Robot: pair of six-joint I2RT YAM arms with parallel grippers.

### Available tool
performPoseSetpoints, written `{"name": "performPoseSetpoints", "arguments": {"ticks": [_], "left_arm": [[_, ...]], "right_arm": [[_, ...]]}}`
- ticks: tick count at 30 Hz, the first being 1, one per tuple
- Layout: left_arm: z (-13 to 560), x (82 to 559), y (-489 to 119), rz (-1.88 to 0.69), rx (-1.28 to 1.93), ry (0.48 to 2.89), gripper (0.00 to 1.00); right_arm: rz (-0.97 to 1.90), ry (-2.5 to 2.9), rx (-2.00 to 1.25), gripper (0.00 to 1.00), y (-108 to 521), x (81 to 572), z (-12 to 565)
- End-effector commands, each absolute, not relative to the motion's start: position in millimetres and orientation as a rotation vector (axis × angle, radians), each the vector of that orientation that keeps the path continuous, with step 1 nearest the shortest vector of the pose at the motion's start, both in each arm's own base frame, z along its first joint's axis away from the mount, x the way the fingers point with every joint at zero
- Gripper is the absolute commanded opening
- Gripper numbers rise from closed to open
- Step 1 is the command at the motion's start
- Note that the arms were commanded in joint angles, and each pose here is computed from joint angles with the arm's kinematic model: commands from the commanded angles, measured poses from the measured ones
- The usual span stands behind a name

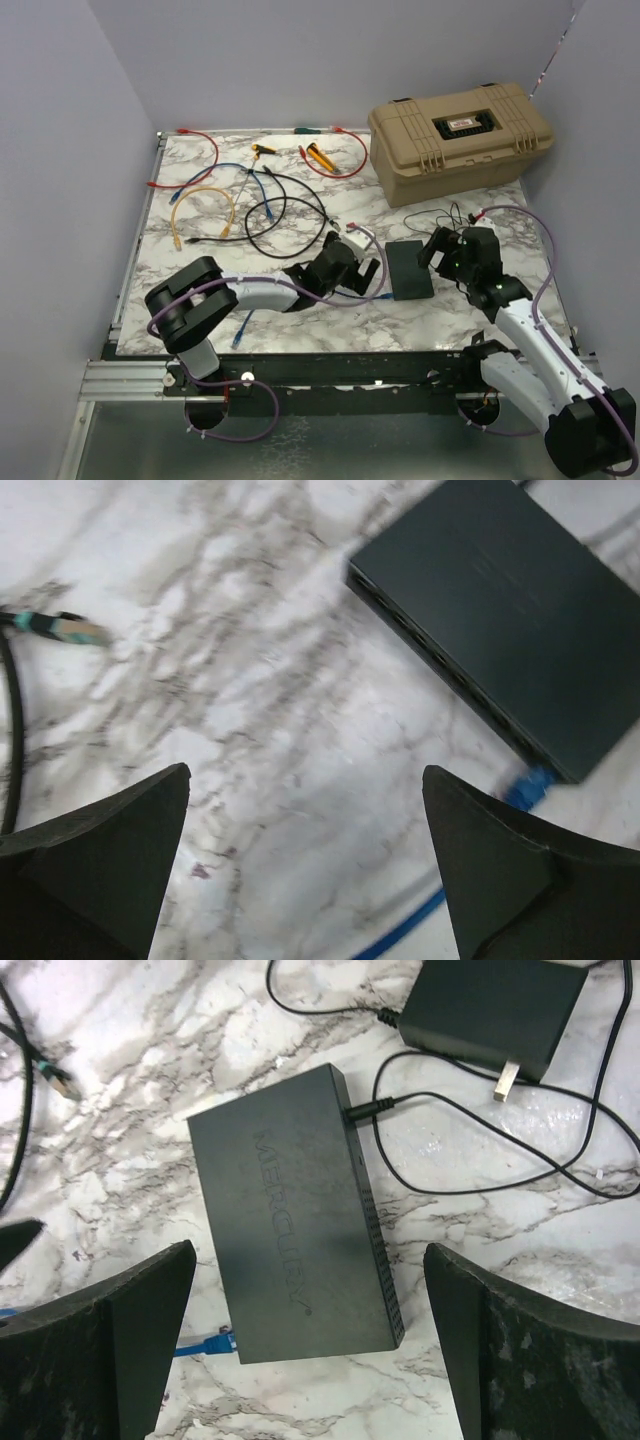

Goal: Insert the plug into the switch port
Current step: Insert the connector into the switch port, then pick up the connector from the center of the board.

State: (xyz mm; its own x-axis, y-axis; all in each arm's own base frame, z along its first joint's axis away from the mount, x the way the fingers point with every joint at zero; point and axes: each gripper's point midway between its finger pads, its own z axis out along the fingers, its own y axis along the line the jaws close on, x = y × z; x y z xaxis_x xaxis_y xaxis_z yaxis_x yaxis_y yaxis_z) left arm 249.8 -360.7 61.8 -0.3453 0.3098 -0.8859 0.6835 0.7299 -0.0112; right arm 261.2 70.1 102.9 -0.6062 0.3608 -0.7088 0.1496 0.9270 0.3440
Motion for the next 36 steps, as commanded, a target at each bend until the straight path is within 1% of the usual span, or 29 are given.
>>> {"name": "performPoseSetpoints", "arguments": {"ticks": [1,4,11,17,21,26,30,34,36], "left_arm": [[80,276,-343,-0.534,0.542,2.112,0.99],[96,289,-334,-0.513,0.501,2.108,0.99],[133,330,-296,-0.496,0.204,2.095,0.99],[142,369,-251,-0.405,0.058,2.158,0.99],[145,402,-217,-0.358,-0.059,2.160,0.99],[135,451,-172,-0.186,-0.172,2.156,0.94],[117,482,-154,-0.068,-0.220,2.157,0.92],[93,510,-151,-0.057,-0.265,2.156,0.87],[83,526,-149,-0.062,-0.296,2.148,0.83]], "right_arm": [[0.344,2.110,0.352,1.00,71,270,130],[0.387,2.058,0.290,1.00,77,271,137],[0.488,2.050,0.183,1.00,94,262,141],[0.522,2.020,0.132,1.00,99,258,149],[0.532,1.996,0.113,0.98,101,254,153],[0.546,2.004,0.097,0.96,103,251,145],[0.555,2.042,0.085,0.95,106,250,139],[0.556,2.070,0.068,0.95,108,249,139],[0.560,2.077,0.063,0.94,109,249,139]]}}
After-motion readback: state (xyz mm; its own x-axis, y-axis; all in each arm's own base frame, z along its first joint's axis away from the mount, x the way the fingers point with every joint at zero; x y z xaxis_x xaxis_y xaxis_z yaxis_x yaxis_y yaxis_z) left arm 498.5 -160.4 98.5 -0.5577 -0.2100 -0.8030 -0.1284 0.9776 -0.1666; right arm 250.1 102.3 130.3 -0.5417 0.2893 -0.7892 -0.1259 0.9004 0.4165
